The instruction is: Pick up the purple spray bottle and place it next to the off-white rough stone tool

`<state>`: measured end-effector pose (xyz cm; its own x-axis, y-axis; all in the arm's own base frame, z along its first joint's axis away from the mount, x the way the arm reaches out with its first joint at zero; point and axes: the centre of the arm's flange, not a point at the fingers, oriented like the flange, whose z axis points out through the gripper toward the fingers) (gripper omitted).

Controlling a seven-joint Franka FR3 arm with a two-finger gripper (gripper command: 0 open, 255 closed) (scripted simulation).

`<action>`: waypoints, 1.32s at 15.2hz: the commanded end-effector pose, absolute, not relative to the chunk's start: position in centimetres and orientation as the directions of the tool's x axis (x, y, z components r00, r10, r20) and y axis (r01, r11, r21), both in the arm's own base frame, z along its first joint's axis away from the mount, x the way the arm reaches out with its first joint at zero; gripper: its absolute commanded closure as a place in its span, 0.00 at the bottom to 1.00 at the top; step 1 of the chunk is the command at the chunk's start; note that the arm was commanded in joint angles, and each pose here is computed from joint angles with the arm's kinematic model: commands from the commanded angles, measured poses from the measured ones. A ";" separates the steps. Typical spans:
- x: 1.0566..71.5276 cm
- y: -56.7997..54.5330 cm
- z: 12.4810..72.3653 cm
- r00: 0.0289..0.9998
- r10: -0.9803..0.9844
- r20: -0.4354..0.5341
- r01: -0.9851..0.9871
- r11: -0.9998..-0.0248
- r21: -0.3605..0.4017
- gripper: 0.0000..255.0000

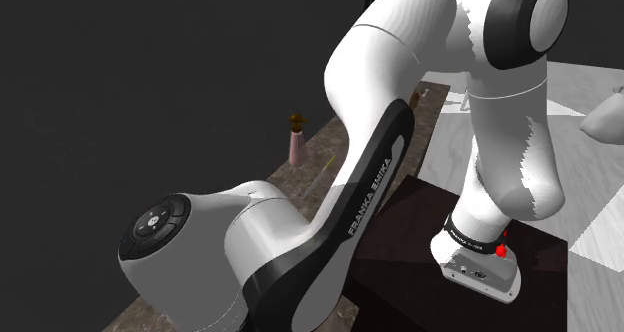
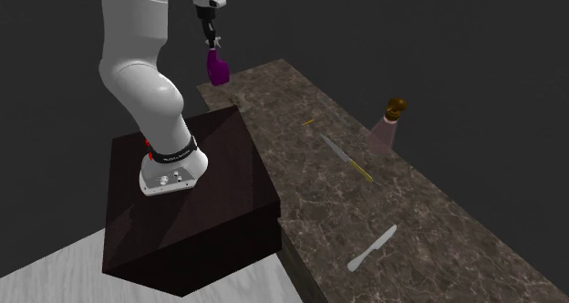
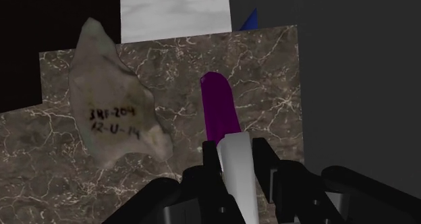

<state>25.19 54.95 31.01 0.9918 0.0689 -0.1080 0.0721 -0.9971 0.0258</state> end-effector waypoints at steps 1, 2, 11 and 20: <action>25.2 54.9 29.9 0.992 0.069 -0.108 0.072 -0.997 0.025 1.00; 25.2 54.9 29.4 0.992 0.069 -0.108 0.072 -0.997 0.025 1.00; 25.2 54.9 25.3 0.992 0.069 -0.108 0.072 -0.997 0.025 1.00; 25.2 54.9 25.3 0.992 0.069 -0.108 0.072 -0.997 0.025 0.00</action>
<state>25.22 54.91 25.29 0.9918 0.0690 -0.1077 0.0721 -0.9971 0.0255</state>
